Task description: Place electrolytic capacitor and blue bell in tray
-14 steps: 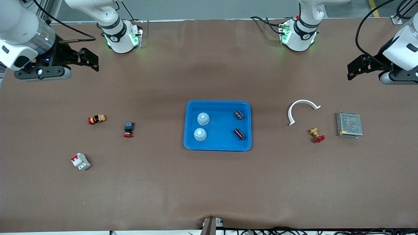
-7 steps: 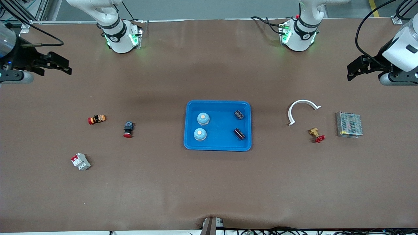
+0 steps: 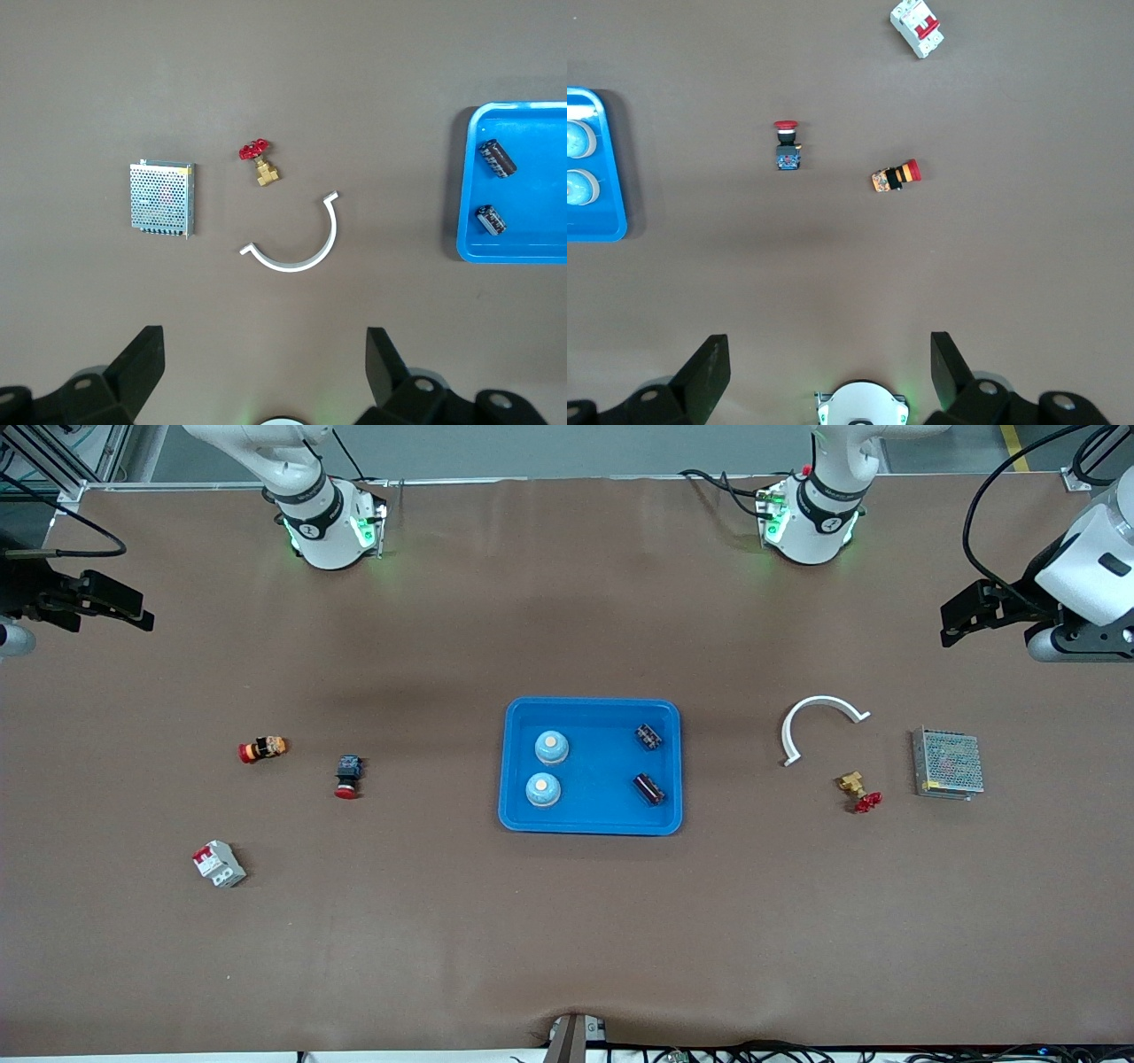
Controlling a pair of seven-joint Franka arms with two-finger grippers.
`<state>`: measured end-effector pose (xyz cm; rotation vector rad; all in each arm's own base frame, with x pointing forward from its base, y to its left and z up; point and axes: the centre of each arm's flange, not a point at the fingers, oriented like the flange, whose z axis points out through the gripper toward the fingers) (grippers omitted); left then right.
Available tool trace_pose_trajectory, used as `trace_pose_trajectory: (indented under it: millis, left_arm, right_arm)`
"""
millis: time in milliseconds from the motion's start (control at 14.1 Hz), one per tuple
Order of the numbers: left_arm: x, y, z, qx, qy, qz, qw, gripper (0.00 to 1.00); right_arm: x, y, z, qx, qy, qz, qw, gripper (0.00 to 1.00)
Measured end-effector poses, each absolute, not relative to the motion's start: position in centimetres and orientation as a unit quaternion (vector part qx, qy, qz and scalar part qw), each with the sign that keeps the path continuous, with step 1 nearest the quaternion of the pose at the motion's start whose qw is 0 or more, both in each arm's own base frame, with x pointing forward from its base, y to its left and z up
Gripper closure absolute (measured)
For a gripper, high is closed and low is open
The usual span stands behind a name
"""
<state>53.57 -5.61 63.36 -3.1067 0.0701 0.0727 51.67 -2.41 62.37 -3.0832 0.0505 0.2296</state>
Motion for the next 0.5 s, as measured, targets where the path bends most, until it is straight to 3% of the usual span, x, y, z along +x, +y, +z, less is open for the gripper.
trace_pose_trajectory:
  millis: [496]
  left_arm:
    - [53.58,-5.6,63.37,-0.999,0.022,0.023,0.017,0.0]
  right_arm:
    - [51.31,-3.22,62.72,-0.997,0.022,0.069,0.015,0.0]
